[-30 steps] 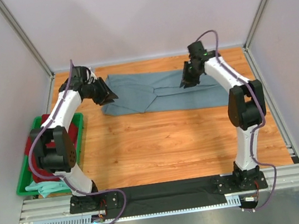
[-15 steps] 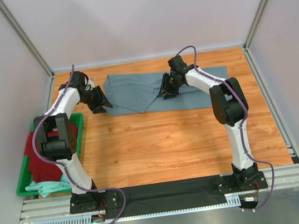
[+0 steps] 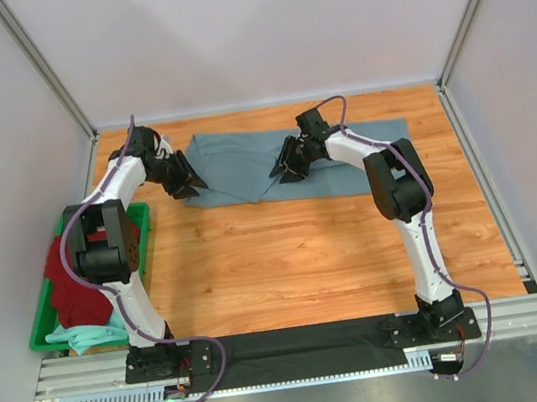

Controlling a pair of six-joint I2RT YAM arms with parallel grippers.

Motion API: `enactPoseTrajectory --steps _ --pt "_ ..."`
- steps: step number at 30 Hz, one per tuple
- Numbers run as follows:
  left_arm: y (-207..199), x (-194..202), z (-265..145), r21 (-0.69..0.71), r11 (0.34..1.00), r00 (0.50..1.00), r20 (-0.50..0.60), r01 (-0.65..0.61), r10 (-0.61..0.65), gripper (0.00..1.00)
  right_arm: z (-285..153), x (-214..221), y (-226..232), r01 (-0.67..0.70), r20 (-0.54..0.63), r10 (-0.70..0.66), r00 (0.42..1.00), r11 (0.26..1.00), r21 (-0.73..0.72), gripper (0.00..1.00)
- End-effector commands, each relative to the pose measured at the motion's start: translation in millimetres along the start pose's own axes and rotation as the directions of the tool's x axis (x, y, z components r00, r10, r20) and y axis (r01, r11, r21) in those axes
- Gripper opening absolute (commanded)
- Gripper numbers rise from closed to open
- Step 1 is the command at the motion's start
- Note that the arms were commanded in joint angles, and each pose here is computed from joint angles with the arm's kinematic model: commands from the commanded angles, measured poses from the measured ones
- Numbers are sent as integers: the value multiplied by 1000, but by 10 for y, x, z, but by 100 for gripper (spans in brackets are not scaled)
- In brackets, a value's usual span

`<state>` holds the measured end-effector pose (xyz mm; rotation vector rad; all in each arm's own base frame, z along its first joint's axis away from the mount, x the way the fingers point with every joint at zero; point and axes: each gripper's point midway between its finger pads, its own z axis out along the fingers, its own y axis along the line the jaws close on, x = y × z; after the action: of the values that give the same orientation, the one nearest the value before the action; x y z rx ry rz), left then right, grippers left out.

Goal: Fold and stack the t-shirts
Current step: Fold the tshirt

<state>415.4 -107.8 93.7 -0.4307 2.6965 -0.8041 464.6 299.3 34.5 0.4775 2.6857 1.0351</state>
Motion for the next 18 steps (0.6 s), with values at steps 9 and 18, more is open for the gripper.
enactPoseTrajectory --steps 9,18 --pt "-24 68 -58 17 999 998 27 50 -50 46 -15 -400 460 -61 155 84 984 987 -146 43" --pt "-39 47 -106 12 999 998 44 42 -43 46 4 -644 459 -142 191 171 967 977 -157 41"
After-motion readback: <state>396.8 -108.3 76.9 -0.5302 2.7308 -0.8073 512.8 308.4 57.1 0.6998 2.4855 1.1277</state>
